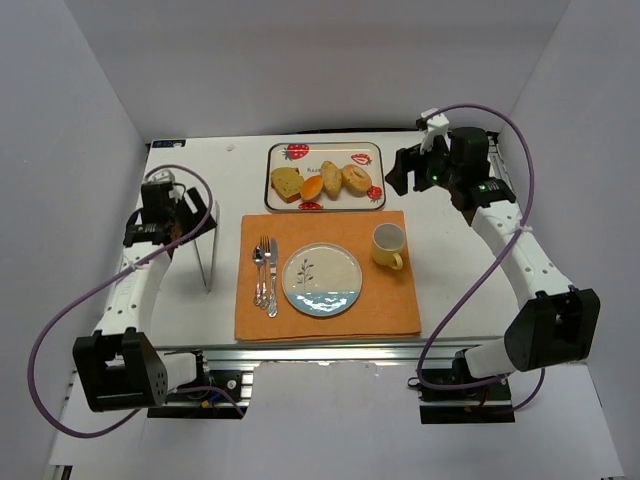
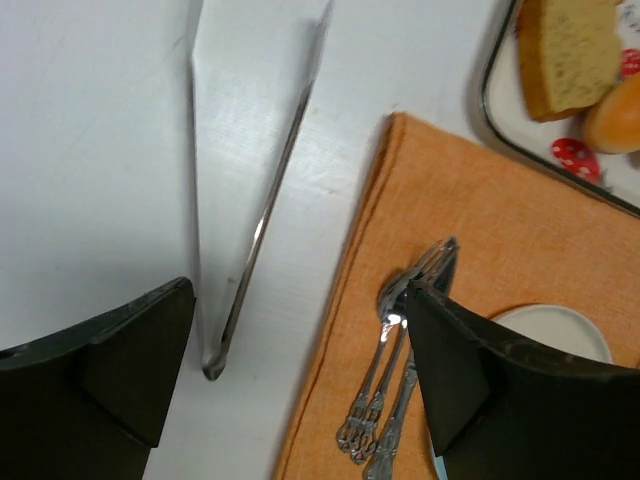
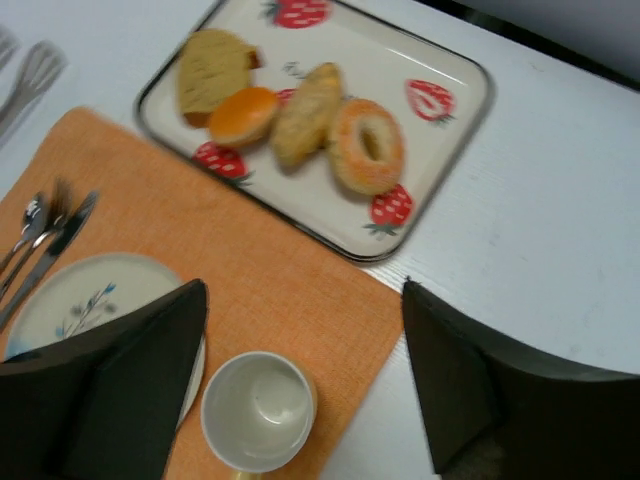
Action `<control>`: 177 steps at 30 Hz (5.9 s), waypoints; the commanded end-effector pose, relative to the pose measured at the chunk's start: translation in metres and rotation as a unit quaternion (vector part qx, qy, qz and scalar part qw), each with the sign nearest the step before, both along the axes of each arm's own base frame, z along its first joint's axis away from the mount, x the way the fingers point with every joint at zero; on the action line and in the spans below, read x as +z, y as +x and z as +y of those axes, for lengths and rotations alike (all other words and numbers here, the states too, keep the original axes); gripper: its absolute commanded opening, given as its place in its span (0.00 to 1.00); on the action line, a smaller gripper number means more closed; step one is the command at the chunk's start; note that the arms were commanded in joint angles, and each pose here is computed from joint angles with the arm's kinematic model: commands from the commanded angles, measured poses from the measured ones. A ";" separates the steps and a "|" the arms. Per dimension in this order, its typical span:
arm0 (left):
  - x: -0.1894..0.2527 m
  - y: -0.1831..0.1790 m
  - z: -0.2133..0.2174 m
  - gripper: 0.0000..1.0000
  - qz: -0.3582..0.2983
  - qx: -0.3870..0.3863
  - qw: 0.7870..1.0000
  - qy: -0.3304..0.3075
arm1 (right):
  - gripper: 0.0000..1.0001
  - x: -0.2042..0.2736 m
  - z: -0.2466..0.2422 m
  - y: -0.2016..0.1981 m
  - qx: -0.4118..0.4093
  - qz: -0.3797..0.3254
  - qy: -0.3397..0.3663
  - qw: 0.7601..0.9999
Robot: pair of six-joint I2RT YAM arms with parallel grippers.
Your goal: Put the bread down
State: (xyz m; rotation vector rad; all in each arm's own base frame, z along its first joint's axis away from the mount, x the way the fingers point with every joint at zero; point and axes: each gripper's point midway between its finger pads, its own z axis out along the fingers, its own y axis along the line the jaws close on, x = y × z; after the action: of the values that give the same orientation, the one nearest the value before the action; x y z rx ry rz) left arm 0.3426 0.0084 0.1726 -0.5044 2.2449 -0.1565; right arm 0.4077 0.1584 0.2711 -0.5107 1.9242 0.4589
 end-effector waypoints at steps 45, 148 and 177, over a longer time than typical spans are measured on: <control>-0.156 -0.007 0.018 0.76 0.194 -0.083 0.973 0.089 | 0.88 -0.024 0.053 -0.071 0.302 -0.041 0.016 0.952; -0.044 0.093 -0.160 0.45 0.064 -0.098 0.974 -0.192 | 0.88 -0.027 0.024 -0.069 0.263 -0.043 0.052 0.962; 0.035 0.095 -0.158 0.05 -0.022 -0.135 0.975 -0.177 | 0.88 -0.016 0.022 -0.066 0.264 -0.055 0.055 0.962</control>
State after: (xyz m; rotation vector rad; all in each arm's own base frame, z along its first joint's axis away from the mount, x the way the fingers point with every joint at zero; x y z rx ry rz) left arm 0.4402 -0.1523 0.1684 -0.4343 2.3186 -0.7131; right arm 0.3428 0.1803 0.2349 -0.9451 1.7038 0.8704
